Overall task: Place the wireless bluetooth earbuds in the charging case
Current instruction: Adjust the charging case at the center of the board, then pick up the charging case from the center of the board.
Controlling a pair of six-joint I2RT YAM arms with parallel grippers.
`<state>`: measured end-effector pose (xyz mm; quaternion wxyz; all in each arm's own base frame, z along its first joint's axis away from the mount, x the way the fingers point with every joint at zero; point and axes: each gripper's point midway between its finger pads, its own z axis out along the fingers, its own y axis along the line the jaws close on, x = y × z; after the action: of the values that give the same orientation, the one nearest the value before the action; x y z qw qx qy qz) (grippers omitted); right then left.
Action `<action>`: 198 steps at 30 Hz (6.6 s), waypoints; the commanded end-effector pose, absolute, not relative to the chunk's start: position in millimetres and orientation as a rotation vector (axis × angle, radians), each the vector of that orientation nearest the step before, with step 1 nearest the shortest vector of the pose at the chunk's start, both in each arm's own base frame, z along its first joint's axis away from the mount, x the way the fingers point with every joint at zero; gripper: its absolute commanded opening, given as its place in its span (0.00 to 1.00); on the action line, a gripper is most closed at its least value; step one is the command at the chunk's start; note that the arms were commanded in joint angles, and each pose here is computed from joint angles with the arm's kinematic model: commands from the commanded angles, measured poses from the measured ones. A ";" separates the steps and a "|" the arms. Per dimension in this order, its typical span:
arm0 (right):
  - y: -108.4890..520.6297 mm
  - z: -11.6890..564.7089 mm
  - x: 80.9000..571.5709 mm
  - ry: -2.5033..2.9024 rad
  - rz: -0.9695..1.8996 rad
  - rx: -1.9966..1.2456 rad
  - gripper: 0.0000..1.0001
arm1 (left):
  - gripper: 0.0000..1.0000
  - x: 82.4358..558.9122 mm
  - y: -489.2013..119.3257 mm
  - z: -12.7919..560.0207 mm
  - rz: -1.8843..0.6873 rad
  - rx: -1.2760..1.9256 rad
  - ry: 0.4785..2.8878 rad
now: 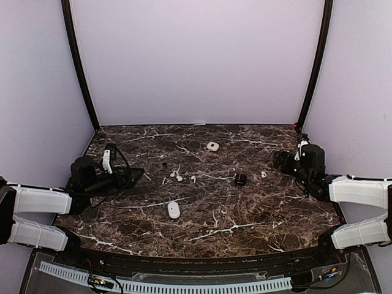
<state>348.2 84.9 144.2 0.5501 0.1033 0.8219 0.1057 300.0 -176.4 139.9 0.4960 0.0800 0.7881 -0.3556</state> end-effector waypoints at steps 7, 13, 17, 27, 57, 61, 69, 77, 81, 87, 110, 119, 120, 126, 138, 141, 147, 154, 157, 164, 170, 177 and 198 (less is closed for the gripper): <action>81.4 147.8 346.8 1.924 0.250 0.271 1.00 | 0.99 273.2 -183.0 118.1 -0.906 0.190 2.005; 88.6 146.8 346.7 1.934 0.288 0.242 1.00 | 0.99 246.3 -187.8 101.2 -0.881 0.156 2.075; 93.2 147.8 346.5 1.934 0.312 0.223 1.00 | 0.99 229.7 -195.0 92.3 -0.871 0.152 2.128; 99.7 147.0 346.4 1.940 0.345 0.195 1.00 | 0.99 210.9 -207.7 86.0 -0.859 0.155 2.243; 107.1 141.8 347.7 1.962 0.371 0.161 1.00 | 0.99 191.7 -277.9 63.9 -0.720 0.309 2.505; 106.6 142.2 347.2 1.961 0.368 0.161 1.00 | 0.98 198.6 -287.6 56.6 -0.681 0.263 2.552; 106.2 142.7 347.1 1.962 0.363 0.160 1.00 | 0.89 204.6 -302.7 43.3 -0.631 0.255 2.633; 107.7 143.6 346.7 1.963 0.373 0.156 1.00 | 0.88 204.8 -311.8 28.1 -0.577 0.302 2.676; 109.5 143.2 346.3 1.964 0.383 0.148 1.00 | 0.85 198.8 -326.1 32.1 -0.645 0.353 2.664; 111.8 142.0 347.6 1.971 0.392 0.141 1.00 | 0.85 183.1 -346.6 46.0 -0.838 0.420 2.650; 114.8 139.3 348.0 1.979 0.400 0.124 1.00 | 0.99 204.0 -308.7 59.4 -0.549 0.635 2.478; 115.1 138.5 348.6 1.980 0.399 0.124 1.00 | 0.99 195.9 -327.9 52.2 -0.538 0.844 2.429; 115.1 138.3 348.5 1.980 0.399 0.124 1.00 | 0.99 196.1 -328.4 50.6 -0.534 0.850 2.431; 115.9 137.5 348.9 1.982 0.402 0.122 1.00 | 0.99 199.8 -329.3 43.2 -0.502 0.853 2.439; 118.1 138.3 349.3 1.978 0.412 0.108 1.00 | 0.99 204.9 -331.4 29.5 -0.442 0.875 2.462; 118.1 138.1 349.4 1.979 0.411 0.108 1.00 | 0.99 205.8 -333.7 28.4 -0.437 0.885 2.464; 118.4 137.7 349.0 1.981 0.412 0.107 1.00 | 0.99 210.4 -334.4 22.7 -0.394 0.895 2.470; 118.6 137.7 349.2 1.982 0.412 0.107 1.00 | 0.99 213.8 -327.5 19.8 -0.321 0.927 2.462; 119.2 137.3 349.4 1.984 0.414 0.105 1.00 | 0.99 212.2 -323.8 18.6 -0.303 0.985 2.440; 118.9 137.2 349.4 1.983 0.413 0.106 1.00 | 0.98 210.3 -321.7 12.1 -0.322 1.120 2.405; 118.6 135.7 349.6 1.987 0.410 0.107 1.00 | 0.96 215.3 -317.7 5.6 -0.339 1.116 2.421; 119.1 135.8 349.4 1.988 0.414 0.104 1.00 | 0.81 215.1 -319.6 4.1 -0.367 1.138 2.417; 175.3 206.9 325.9 1.783 0.744 -0.219 1.00 | 0.61 194.5 -351.0 86.3 -1.083 1.103 2.246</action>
<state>333.6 150.9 168.4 0.5409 -0.0405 0.8017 0.2511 209.6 -334.2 44.6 0.2009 0.3756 0.8507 -0.3080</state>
